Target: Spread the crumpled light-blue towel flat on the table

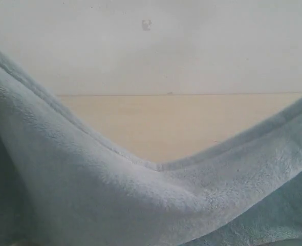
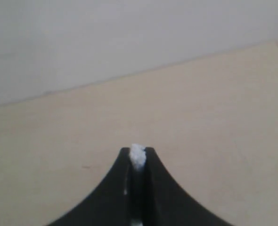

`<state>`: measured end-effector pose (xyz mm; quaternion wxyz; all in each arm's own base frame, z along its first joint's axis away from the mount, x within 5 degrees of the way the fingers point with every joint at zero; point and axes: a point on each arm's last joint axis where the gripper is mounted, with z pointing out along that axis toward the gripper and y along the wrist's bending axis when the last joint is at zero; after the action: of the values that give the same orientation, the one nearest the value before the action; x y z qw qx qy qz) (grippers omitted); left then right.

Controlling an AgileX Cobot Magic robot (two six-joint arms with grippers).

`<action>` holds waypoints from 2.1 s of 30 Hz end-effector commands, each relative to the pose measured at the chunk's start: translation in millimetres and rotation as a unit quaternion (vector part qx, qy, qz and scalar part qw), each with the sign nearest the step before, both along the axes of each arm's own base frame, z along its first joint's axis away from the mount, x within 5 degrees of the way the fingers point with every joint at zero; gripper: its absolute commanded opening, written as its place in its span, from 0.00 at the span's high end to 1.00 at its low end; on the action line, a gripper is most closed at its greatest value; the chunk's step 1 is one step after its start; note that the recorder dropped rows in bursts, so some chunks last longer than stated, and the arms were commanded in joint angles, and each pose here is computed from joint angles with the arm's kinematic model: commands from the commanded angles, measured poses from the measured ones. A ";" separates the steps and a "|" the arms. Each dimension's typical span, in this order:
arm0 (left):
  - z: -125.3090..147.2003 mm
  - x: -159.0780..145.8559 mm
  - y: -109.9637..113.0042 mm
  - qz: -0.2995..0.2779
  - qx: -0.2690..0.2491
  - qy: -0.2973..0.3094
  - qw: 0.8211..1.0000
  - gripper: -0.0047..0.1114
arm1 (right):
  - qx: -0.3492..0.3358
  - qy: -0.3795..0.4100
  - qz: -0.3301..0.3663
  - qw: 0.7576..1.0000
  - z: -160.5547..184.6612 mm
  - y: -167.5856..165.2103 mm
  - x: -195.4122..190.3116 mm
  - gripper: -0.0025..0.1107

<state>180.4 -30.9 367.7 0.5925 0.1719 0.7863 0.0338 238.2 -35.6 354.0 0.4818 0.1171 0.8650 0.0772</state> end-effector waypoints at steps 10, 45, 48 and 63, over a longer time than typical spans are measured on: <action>-127.3 114.5 -22.8 -0.005 0.027 0.183 0.983 0.93 | 0.011 0.153 -0.026 0.988 -130.5 -26.7 89.5 0.98; -87.2 114.8 7.3 0.125 -0.124 0.289 0.941 0.84 | 0.038 0.171 0.112 0.978 -72.4 13.9 84.9 0.78; -117.3 96.1 -4.0 0.091 -0.133 0.367 0.916 0.92 | 0.021 0.219 0.128 0.967 -102.6 22.8 71.6 0.98; -167.2 61.4 -65.4 -0.136 -0.037 0.382 0.913 0.93 | 0.045 0.331 0.083 0.939 -175.2 24.5 10.0 0.98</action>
<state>237.7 -96.1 205.7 0.2492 0.2732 0.9164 -0.1531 251.2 -11.3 177.2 0.1578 0.0869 0.9773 0.1118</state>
